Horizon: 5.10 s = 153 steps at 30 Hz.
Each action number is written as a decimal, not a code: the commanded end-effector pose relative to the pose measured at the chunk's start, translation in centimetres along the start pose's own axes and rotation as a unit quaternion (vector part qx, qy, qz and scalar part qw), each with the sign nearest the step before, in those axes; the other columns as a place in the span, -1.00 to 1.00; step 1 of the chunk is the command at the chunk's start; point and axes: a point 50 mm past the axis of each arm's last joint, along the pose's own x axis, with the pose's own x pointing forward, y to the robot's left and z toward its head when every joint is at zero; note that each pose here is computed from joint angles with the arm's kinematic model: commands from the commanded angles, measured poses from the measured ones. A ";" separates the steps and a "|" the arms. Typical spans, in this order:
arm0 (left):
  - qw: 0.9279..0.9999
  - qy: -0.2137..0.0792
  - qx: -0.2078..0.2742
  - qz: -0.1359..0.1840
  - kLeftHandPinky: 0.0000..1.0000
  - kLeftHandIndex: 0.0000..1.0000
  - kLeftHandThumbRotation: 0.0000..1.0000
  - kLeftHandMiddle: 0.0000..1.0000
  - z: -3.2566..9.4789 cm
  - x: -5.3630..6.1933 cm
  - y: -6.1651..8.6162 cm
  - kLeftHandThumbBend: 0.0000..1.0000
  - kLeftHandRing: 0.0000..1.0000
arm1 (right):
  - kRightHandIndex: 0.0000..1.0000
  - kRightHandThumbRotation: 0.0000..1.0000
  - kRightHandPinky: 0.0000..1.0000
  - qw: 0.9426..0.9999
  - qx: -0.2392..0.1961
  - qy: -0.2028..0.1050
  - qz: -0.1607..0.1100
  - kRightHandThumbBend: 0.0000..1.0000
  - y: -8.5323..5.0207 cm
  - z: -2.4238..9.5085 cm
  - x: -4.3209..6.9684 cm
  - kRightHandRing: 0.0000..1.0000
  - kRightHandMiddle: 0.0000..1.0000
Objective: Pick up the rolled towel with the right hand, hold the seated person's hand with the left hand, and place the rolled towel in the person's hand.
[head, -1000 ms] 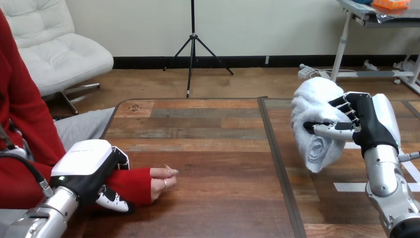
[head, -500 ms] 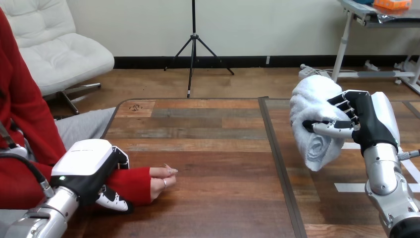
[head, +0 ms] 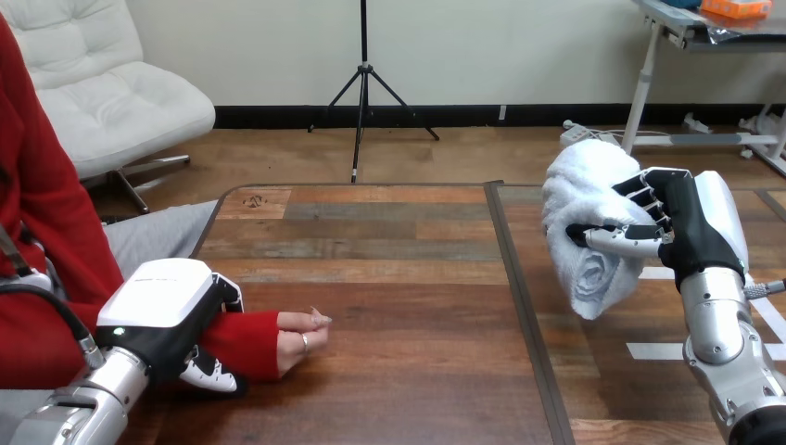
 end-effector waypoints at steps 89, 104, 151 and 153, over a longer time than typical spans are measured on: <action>0.998 0.016 0.051 0.022 -0.31 -0.21 -1.00 -0.15 0.5 0.5 1.5 0.44 -0.21 | -0.09 -1.00 -0.24 0.998 0.022 -0.047 -0.037 0.47 -1.3 2.8 1.3 -0.13 -0.07; 0.999 0.014 0.038 0.032 -0.52 -0.30 -1.00 -0.30 0.5 0.4 1.4 0.31 -0.41 | -0.08 -1.00 -0.23 0.998 0.026 -0.045 -0.035 0.46 -1.3 2.8 1.3 -0.12 -0.06; 0.997 -0.001 0.026 0.077 -0.53 -0.27 -1.00 -0.29 1.0 0.0 2.6 0.32 -0.41 | -0.07 -1.00 -0.33 0.998 0.032 -0.052 -0.020 0.46 -0.7 3.1 1.1 -0.20 -0.11; 0.996 -0.001 0.028 0.079 -0.53 -0.27 -1.00 -0.29 1.1 0.0 2.7 0.32 -0.42 | -0.07 -1.00 -0.33 0.998 0.031 -0.053 -0.019 0.46 -0.7 3.2 1.1 -0.20 -0.12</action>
